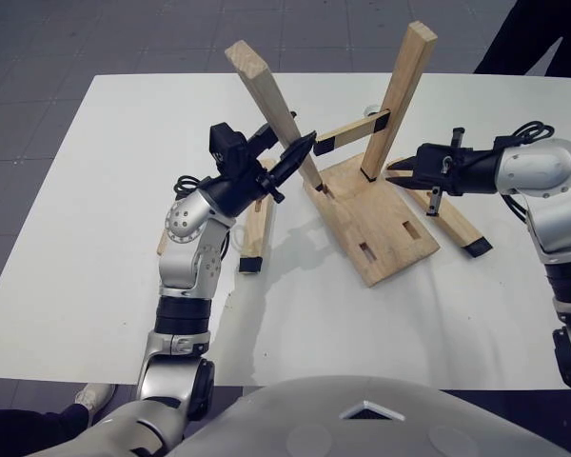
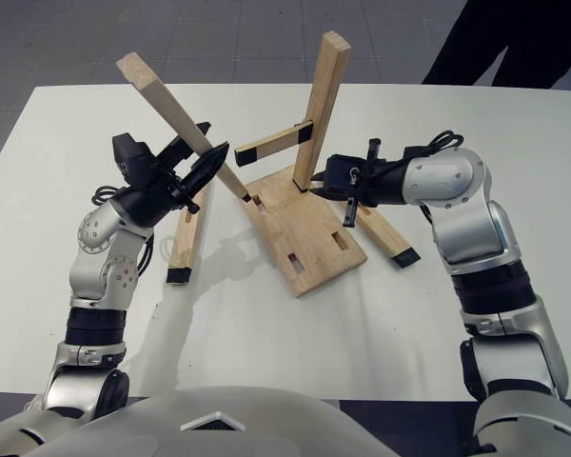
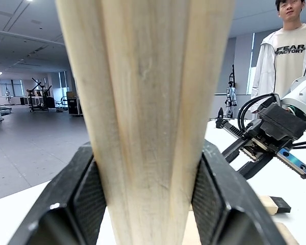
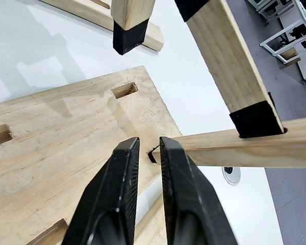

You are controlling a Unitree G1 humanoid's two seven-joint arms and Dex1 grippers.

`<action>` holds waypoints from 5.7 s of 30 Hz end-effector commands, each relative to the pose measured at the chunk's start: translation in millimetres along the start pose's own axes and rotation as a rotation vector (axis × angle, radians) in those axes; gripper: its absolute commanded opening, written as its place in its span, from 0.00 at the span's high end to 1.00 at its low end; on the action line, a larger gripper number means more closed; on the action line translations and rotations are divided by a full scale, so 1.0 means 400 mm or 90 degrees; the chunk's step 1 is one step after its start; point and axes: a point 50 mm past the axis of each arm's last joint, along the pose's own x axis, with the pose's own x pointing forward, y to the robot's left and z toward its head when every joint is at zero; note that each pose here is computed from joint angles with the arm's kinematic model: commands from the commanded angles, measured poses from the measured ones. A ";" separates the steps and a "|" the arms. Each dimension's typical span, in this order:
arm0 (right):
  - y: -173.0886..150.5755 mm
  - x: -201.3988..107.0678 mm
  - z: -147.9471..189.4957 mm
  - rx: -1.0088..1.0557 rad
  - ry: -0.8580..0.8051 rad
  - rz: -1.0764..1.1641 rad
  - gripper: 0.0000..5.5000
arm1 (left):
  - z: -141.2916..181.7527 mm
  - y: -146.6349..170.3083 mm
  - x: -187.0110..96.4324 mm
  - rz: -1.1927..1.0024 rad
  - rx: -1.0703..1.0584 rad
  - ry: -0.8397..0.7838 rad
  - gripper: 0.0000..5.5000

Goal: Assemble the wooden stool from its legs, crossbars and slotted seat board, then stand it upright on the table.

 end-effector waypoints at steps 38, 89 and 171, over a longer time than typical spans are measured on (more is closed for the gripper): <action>0.203 0.066 -0.021 0.032 0.005 0.192 0.87 | -0.036 0.007 0.030 0.006 0.041 -0.036 0.63; -0.028 0.009 0.053 0.066 -0.078 0.113 0.87 | -0.060 -0.039 0.020 0.030 0.017 -0.052 0.63; 0.065 0.000 0.024 0.150 -0.049 0.083 0.87 | -0.085 0.013 0.016 -0.039 0.014 0.045 0.63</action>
